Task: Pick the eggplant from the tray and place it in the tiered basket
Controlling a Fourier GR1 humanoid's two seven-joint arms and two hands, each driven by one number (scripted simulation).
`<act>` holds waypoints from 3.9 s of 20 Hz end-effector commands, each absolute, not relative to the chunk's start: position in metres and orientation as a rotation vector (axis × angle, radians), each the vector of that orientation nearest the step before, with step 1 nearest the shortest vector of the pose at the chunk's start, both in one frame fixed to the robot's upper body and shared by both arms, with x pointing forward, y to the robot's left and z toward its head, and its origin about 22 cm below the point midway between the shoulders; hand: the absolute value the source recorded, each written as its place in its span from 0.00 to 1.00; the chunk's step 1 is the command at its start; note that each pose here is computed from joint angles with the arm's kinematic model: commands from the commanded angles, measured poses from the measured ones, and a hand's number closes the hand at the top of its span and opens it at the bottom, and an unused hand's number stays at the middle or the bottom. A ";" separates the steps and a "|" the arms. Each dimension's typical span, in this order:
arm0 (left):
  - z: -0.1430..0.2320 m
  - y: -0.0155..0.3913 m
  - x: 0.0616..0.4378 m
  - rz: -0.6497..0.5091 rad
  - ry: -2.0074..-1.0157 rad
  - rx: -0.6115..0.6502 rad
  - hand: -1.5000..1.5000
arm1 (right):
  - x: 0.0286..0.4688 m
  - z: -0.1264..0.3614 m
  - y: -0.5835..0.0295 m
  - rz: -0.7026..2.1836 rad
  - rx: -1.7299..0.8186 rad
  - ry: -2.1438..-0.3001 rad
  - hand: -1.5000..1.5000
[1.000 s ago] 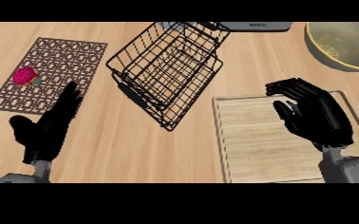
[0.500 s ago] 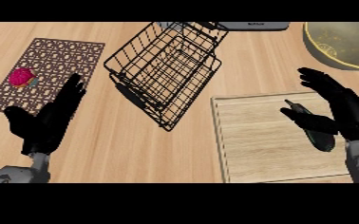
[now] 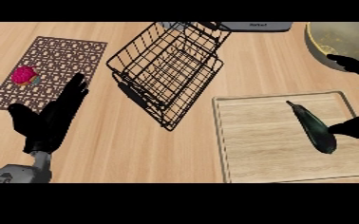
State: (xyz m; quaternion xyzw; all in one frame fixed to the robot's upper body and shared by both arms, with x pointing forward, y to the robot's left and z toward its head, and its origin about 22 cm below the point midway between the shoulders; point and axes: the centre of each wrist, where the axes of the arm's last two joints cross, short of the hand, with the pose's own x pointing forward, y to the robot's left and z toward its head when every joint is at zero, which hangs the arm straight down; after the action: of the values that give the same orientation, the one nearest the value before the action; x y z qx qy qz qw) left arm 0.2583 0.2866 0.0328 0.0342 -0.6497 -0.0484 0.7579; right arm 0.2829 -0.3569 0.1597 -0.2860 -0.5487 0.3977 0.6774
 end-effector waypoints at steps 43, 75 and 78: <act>0.032 0.282 0.257 -0.100 -1.420 0.089 0.50 | 0.293 0.049 -0.323 1.286 -0.591 -0.574 1.00; 0.033 0.290 0.243 -0.076 -1.408 0.079 0.50 | 0.126 0.156 -0.210 0.406 -1.200 -1.560 1.00; 0.024 0.291 0.253 -0.080 -1.410 0.073 0.50 | 0.115 0.177 -0.184 0.403 -1.137 -1.608 1.00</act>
State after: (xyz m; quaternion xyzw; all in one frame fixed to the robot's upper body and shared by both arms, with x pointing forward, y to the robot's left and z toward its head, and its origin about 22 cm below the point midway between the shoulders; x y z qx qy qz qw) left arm 0.2488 0.2946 0.0288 0.0402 -0.6474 -0.0323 0.7604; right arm 0.1437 -0.2037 0.1402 -0.5007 -0.6331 0.2063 0.5531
